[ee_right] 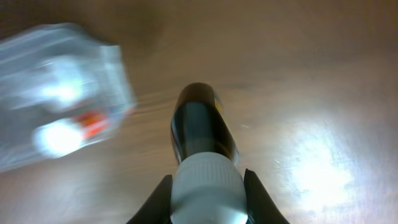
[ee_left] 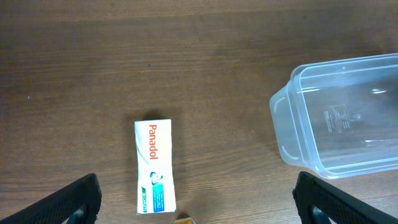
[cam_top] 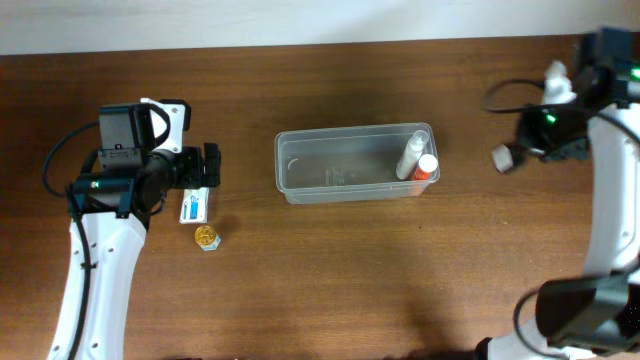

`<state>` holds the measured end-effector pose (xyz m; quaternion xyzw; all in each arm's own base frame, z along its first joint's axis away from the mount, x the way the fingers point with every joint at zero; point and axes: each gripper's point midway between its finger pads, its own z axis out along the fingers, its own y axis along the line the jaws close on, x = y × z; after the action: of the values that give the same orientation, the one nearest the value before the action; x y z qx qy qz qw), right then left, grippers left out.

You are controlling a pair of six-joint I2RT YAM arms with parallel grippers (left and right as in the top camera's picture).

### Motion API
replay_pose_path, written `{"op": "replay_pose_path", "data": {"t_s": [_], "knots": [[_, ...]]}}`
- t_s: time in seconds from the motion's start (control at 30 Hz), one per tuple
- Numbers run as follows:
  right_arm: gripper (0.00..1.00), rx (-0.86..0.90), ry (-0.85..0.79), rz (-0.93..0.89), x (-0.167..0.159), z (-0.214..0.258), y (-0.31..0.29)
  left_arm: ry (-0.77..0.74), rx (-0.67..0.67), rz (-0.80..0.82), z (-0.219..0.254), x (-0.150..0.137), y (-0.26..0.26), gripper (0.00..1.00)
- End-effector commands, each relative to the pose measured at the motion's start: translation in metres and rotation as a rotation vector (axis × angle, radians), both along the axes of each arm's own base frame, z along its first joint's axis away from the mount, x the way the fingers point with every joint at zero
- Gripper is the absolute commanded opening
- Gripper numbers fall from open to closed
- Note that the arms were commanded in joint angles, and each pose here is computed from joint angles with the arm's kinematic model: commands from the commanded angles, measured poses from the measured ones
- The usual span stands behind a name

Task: Pack container
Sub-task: 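Lower the dark bottle into the container and open the right gripper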

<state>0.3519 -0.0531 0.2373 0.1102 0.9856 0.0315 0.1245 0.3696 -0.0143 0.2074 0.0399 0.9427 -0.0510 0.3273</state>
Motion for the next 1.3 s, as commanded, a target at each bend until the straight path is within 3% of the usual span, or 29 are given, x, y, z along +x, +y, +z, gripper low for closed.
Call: {"op": "replay_pose_path", "data": {"t_s": [0.0, 0.23, 0.43, 0.97, 1.27], "knots": [[0.19, -0.004, -0.151, 0.164, 0.006, 0.051, 0.056, -0.017, -0.002, 0.013, 0.007, 0.004, 0.002, 1.00], [0.19, -0.002, -0.233, 0.311, 0.021, 0.060, 0.132, -0.017, -0.002, 0.013, 0.007, 0.004, 0.002, 1.00], [0.19, 0.010, -0.196, 0.377, 0.038, 0.033, 0.169, -0.017, -0.002, 0.013, 0.007, 0.004, 0.002, 0.99], [0.19, -0.008, 0.042, 0.396, 0.080, -0.087, 0.186, -0.017, -0.002, 0.013, 0.007, 0.004, 0.002, 0.99], [0.19, -0.012, 0.060, 0.402, 0.091, -0.111, 0.188, -0.017, -0.002, 0.013, 0.007, 0.004, 0.002, 0.99]]}}
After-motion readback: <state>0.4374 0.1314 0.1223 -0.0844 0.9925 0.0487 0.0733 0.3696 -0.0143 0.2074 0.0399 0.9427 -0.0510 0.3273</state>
